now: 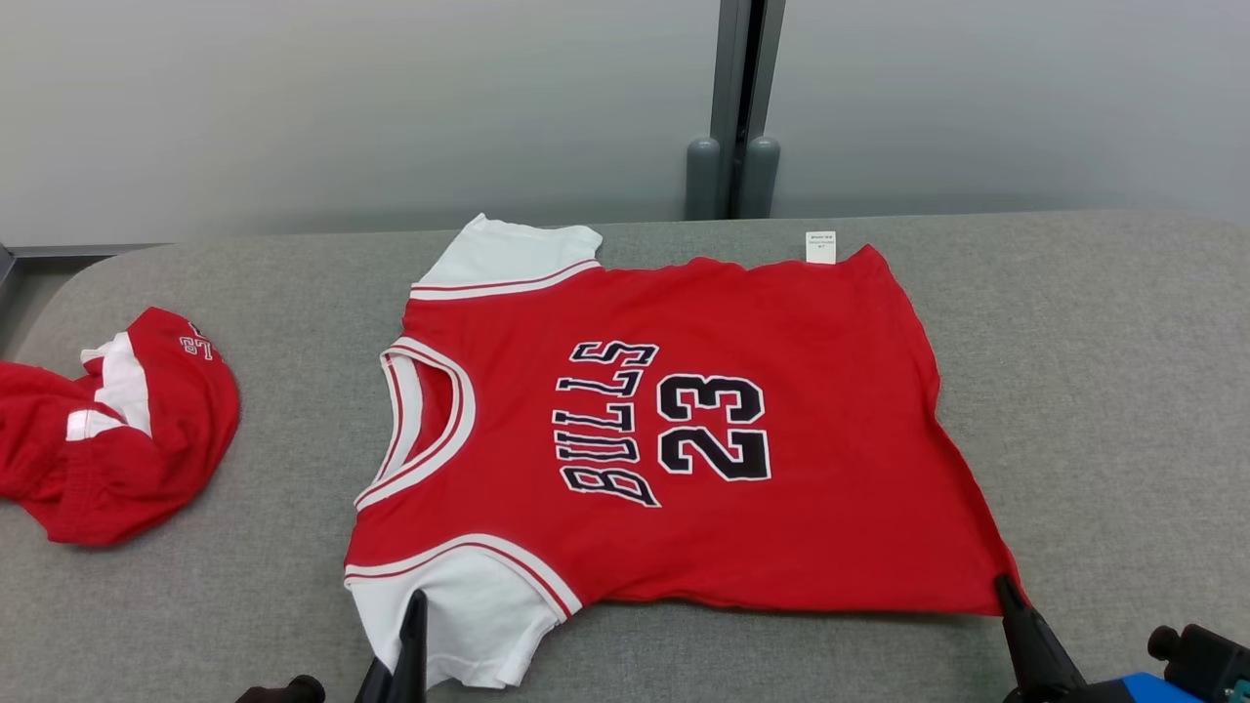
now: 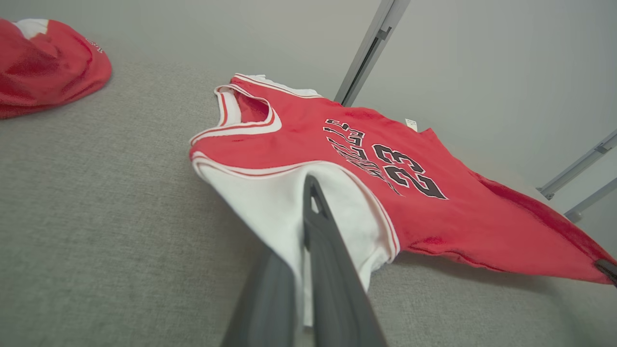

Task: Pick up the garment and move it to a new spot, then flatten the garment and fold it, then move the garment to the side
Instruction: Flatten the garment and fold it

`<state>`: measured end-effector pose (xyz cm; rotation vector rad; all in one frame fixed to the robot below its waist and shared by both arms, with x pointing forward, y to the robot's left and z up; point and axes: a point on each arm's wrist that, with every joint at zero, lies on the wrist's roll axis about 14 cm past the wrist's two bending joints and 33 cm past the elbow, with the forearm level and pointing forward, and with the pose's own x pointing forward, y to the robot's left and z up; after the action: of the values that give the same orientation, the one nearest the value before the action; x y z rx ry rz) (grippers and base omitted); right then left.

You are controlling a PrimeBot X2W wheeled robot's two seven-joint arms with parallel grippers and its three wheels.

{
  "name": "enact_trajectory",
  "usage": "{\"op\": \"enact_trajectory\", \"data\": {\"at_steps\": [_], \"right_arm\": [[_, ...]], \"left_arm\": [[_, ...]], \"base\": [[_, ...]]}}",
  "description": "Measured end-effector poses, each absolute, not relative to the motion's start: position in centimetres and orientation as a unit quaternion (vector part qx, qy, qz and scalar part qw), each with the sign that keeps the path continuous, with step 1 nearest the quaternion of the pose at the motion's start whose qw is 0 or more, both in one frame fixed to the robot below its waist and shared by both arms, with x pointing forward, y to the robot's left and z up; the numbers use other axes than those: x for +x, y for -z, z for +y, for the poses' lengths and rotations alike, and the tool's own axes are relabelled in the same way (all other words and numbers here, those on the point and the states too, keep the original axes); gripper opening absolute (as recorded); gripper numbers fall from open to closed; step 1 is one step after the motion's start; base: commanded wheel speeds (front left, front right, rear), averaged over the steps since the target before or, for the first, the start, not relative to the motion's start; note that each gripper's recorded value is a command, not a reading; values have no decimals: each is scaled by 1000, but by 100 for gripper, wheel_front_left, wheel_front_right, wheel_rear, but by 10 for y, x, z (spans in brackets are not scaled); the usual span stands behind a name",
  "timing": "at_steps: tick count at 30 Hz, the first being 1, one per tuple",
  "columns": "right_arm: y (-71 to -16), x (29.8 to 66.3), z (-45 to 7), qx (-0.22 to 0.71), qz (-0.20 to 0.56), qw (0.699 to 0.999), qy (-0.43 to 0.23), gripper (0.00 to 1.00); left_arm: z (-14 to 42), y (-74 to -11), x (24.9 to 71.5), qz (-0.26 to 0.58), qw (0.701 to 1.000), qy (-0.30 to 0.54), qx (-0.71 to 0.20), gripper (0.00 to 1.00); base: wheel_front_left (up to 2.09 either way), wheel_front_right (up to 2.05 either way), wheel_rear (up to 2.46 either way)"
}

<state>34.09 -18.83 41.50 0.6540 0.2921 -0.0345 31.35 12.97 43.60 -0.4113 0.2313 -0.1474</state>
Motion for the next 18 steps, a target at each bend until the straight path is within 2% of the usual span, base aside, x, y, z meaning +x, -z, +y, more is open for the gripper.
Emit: {"op": "enact_trajectory", "data": {"at_steps": [18], "right_arm": [[-438,364,-188,345,141,928,15,0]], "left_arm": [[117,-456,345,90,969,121,-198,0]], "base": [[0,0,0]]}}
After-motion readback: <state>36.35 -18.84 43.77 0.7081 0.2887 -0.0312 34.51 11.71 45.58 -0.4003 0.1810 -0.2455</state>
